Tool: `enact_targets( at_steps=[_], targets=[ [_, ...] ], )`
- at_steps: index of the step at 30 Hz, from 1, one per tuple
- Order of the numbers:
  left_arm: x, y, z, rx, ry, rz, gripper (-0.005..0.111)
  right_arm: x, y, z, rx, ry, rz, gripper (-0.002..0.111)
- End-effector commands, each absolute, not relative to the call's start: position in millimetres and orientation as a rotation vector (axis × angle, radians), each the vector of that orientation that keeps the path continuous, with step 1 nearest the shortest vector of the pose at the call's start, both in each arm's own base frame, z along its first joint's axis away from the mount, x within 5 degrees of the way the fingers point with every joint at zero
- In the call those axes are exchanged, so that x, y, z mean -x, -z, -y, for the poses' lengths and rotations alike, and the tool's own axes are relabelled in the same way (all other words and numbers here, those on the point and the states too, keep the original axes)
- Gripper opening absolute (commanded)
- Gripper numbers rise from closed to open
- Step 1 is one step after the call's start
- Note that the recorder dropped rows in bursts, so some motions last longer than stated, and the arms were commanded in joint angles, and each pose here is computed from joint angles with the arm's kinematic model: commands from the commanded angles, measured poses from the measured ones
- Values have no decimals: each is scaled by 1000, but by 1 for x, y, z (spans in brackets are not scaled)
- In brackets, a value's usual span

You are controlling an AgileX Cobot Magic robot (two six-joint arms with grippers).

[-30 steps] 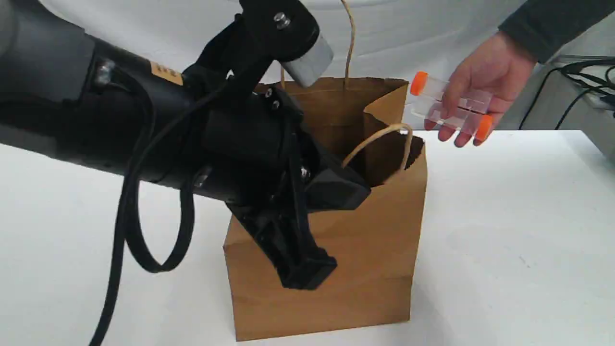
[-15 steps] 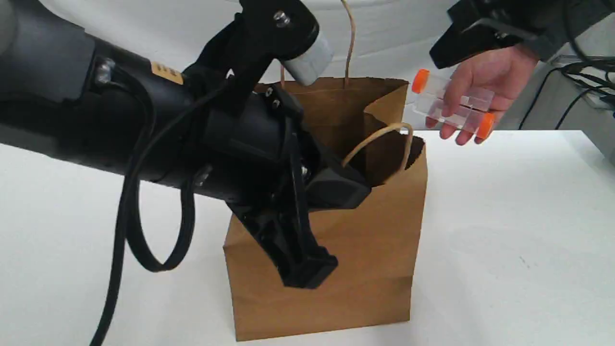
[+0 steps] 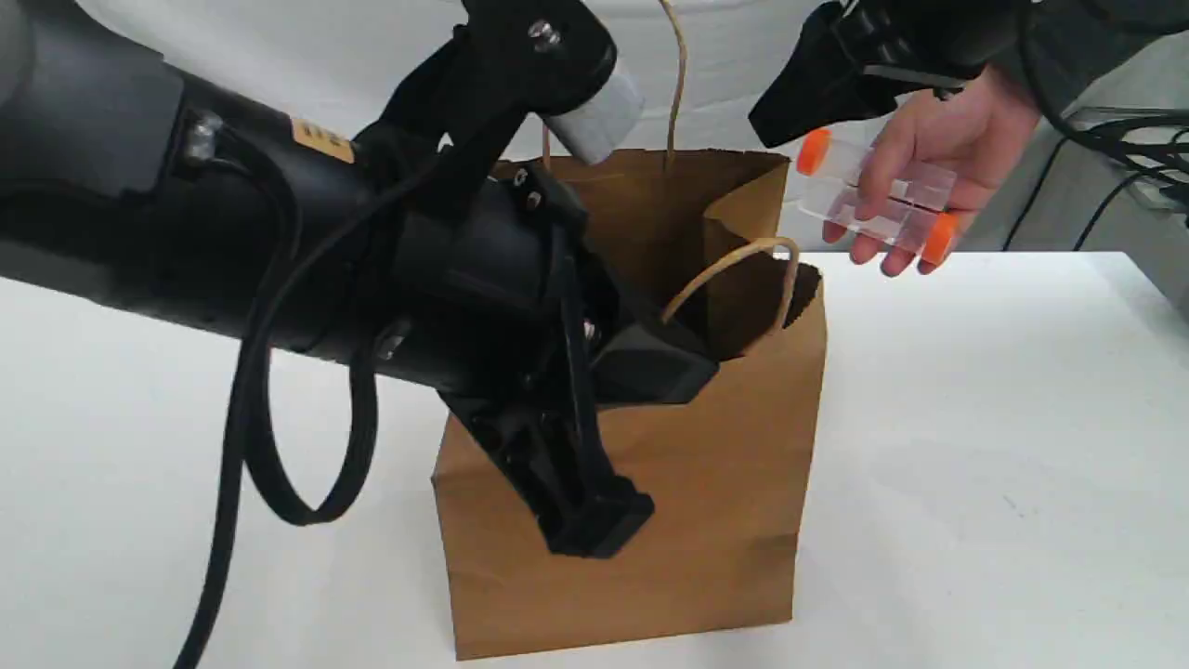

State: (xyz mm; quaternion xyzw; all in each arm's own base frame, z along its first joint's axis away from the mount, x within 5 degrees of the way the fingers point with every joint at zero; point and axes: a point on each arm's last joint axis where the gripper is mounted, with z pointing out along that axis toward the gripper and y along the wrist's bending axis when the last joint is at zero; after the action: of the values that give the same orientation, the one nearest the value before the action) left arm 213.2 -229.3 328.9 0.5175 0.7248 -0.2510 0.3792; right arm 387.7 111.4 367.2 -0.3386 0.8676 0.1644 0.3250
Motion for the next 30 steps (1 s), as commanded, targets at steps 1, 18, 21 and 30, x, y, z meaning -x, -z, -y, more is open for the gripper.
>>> enact_targets(
  at_steps=[1,18,21,30],
  targets=[
    [-214,-330,230,-1297,649,-1858,0,-392,-362,-116,920,-400,-2267,56],
    [-215,-331,230,-1281,648,-1855,0,-397,-353,-138,973,-380,-2214,56],
    [-215,-331,230,-1275,657,-1857,0,-397,-353,-139,978,-363,-2204,54],
    [-215,-331,230,-1271,663,-1858,0,-405,-334,-141,1003,-381,-2267,52]
  ],
)
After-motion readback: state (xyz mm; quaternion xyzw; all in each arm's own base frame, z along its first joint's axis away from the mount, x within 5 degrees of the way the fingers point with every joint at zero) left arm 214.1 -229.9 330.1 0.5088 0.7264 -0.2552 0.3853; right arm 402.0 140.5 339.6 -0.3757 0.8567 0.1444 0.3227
